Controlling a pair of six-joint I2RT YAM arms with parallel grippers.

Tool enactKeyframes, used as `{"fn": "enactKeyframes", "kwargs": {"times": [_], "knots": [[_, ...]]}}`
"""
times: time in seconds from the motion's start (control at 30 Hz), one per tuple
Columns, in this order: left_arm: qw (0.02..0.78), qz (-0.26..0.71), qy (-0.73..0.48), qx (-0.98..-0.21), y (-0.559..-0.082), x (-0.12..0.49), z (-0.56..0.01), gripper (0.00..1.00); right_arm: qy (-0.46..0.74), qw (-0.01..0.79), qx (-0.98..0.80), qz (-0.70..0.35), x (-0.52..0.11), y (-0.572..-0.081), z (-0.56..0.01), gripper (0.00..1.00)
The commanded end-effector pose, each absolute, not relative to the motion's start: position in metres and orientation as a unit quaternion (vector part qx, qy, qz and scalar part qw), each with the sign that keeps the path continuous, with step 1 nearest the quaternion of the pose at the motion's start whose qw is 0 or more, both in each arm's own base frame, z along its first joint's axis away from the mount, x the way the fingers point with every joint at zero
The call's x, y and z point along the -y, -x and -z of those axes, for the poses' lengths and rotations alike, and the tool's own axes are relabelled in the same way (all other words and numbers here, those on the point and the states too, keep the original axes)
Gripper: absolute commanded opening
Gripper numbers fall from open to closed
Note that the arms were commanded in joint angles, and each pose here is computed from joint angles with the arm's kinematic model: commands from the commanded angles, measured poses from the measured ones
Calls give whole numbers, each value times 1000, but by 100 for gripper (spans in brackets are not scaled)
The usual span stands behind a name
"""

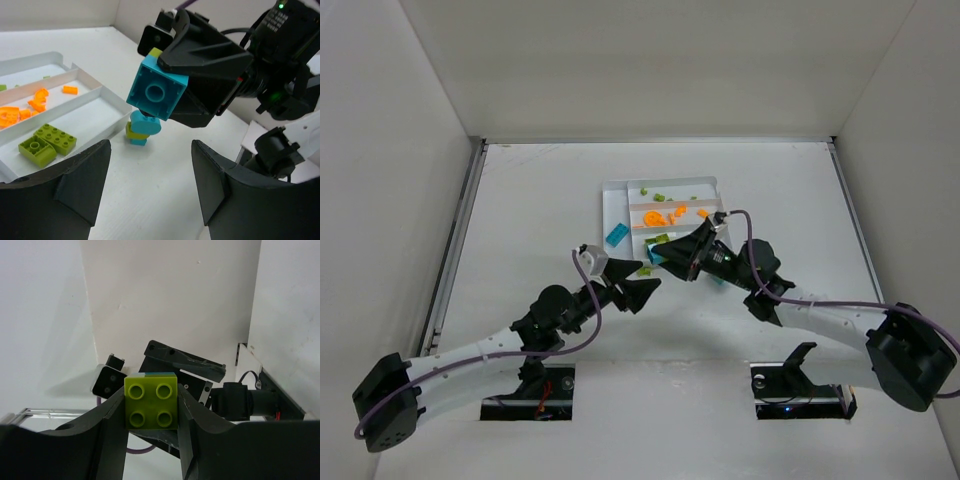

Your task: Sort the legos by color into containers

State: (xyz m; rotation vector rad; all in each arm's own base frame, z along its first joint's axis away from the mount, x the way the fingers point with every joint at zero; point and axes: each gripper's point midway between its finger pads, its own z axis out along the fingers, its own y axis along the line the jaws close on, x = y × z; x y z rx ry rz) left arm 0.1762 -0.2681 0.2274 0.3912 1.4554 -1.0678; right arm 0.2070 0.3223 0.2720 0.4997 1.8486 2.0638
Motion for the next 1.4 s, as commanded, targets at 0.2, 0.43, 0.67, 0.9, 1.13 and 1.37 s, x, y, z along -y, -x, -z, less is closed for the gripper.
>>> {"fn": "enactKeyframes", "kwargs": {"times": [0.2,0.43,0.67,0.9,1.13,1.37], "knots": [[653,421,-189,-600,-180,277,-252,61,-174,144,-657,-720,-323,-203,-259,23],[672,402,-185,-594,-184,276,-256,58,-178,137,-663,-714,-326,-205,-246,23],[673,399,-186,-595,-186,279,-256,49,-180,135,-662,-715,-328,-207,-241,23],[672,397,-188,-596,-188,283,-255,42,-178,131,-661,-717,-329,-206,-239,23],[670,396,-191,-598,-191,288,-253,45,-165,122,-661,-721,-332,-199,-240,23],[673,400,-184,-594,-192,287,-256,47,-161,119,-663,-721,-332,-195,-238,23]]}}
